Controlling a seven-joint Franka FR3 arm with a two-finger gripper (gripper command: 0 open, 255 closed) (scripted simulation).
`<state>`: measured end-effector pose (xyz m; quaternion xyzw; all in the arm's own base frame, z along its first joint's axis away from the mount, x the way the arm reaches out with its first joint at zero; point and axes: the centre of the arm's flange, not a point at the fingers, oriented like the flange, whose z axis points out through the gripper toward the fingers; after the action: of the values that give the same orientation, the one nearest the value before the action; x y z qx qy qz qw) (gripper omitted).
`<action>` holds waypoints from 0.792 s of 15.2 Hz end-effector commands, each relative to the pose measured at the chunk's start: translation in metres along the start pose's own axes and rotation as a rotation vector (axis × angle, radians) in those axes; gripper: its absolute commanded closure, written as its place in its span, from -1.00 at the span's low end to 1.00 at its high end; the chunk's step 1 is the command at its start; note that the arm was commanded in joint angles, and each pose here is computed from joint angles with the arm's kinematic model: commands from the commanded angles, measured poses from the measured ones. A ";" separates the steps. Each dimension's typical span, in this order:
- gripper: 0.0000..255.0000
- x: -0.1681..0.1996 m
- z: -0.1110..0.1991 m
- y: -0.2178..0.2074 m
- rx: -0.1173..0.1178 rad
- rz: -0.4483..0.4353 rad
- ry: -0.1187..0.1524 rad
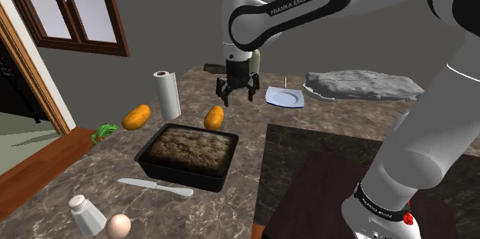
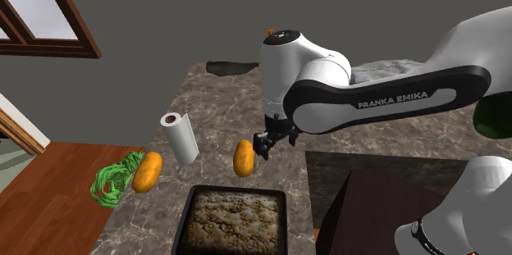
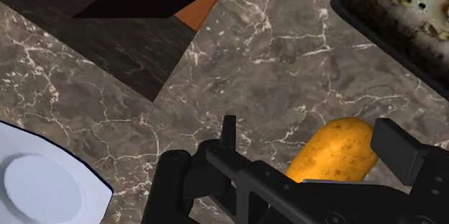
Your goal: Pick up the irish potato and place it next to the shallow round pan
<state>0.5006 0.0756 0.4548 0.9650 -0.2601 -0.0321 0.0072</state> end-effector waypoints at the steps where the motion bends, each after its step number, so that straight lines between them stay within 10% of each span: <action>1: -1.00 0.019 0.012 -0.014 -0.008 0.062 0.008; 12: -1.00 0.139 0.070 -0.061 -0.053 0.379 0.053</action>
<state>0.6369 0.0620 0.3811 0.9054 -0.4222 -0.0135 0.0422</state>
